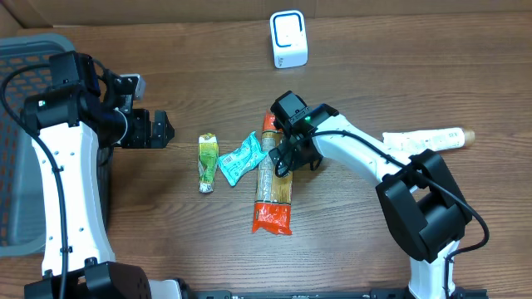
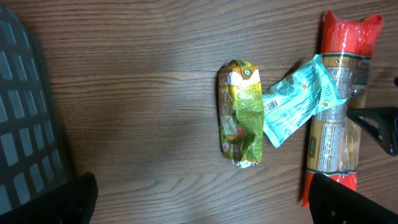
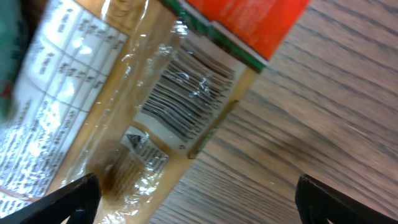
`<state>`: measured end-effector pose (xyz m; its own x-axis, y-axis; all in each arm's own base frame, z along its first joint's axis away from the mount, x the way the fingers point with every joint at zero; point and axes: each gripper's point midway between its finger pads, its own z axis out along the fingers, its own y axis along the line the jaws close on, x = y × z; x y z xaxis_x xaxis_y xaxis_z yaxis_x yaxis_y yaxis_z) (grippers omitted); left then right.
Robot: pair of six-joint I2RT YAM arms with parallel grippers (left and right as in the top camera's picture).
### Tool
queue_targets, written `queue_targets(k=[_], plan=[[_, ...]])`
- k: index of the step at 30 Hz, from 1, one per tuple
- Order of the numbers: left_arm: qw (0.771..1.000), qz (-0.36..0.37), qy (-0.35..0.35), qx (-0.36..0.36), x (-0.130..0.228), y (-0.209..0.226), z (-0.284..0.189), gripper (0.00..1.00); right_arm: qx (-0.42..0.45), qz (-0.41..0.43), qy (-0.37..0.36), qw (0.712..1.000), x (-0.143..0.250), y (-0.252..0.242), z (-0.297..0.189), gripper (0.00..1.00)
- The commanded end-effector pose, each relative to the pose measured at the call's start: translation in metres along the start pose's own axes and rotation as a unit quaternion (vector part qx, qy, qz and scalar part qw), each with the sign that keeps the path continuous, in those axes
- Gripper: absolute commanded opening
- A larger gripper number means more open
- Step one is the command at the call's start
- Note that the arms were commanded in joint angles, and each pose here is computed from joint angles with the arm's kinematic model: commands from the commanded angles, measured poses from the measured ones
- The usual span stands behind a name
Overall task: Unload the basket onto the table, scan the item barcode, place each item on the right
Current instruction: 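Move the right gripper left and grasp the red spaghetti pack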
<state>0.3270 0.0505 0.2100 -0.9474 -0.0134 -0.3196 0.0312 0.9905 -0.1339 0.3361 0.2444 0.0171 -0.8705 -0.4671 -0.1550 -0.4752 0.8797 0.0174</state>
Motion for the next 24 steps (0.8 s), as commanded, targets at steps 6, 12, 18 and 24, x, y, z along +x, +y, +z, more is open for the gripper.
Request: queue_targets(k=[6,12,18,24], plan=[[1.000,0.013,-0.007,0.006,-0.002,-0.004,-0.003,1.00,0.144,0.070,0.043,0.986,0.025,-0.103,0.011,1.00],[1.000,0.013,-0.007,0.006,-0.002,-0.004,-0.003,1.00,0.108,0.116,0.042,0.986,0.016,-0.124,-0.004,1.00],[1.000,0.013,-0.007,0.006,-0.002,-0.004,-0.003,1.00,-0.074,0.080,0.040,0.993,0.004,-0.067,-0.014,1.00],[1.000,0.013,-0.007,0.006,-0.002,-0.004,-0.003,1.00,-0.103,0.079,0.081,0.988,0.031,-0.055,-0.004,1.00]])
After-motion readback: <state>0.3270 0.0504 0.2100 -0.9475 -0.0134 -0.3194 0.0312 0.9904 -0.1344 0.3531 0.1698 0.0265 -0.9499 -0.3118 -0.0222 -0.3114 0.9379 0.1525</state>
